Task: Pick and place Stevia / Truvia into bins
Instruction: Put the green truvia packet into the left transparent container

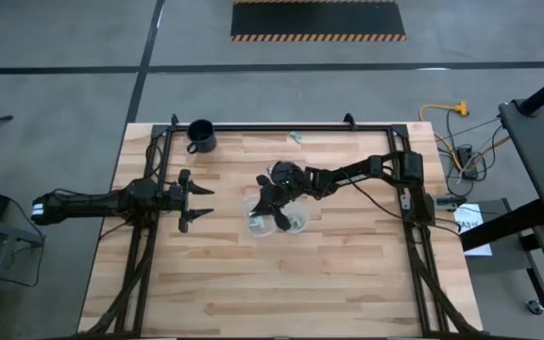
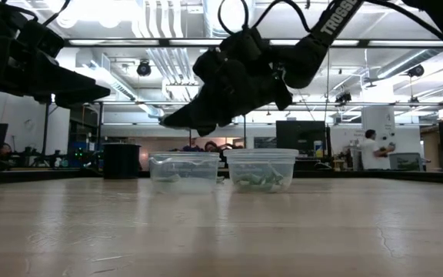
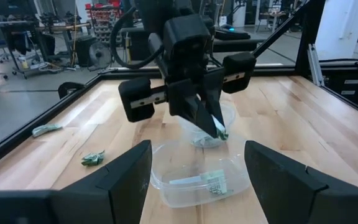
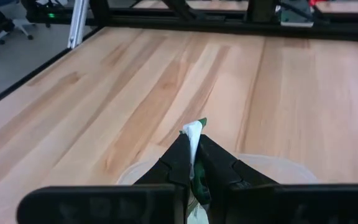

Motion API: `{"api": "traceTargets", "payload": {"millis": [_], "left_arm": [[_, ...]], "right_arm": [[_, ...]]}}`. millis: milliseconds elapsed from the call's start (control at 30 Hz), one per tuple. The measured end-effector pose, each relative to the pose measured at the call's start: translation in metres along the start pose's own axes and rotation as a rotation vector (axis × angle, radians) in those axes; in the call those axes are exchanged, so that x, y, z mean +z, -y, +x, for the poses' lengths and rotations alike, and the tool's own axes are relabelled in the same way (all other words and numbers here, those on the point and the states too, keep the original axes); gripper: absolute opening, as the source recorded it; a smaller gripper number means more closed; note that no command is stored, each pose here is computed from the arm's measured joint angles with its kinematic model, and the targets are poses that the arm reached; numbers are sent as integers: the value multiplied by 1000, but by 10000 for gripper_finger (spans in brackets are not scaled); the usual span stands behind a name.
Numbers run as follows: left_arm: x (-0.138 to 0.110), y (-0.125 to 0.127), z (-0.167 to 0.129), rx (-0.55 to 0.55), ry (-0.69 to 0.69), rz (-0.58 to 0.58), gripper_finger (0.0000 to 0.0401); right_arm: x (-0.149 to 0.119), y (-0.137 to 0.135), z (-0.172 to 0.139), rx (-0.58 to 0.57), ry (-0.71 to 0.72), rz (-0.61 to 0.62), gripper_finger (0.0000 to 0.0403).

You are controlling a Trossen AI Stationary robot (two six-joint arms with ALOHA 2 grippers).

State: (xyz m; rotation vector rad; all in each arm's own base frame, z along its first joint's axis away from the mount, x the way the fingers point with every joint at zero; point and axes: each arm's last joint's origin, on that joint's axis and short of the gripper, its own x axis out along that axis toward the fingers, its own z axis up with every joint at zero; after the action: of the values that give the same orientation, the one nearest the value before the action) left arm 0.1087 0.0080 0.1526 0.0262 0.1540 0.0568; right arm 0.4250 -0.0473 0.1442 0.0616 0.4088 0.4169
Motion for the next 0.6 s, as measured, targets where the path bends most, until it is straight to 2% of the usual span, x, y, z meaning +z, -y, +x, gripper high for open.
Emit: {"api": "traceTargets", "payload": {"millis": [467,600], "left_arm": [[0,0,0,0,0,0,240],[0,0,0,0,0,0,240]], "right_arm": [[-3,0,0,2,-19,24,14],[-3,0,0,3,-21,35,34]]}}
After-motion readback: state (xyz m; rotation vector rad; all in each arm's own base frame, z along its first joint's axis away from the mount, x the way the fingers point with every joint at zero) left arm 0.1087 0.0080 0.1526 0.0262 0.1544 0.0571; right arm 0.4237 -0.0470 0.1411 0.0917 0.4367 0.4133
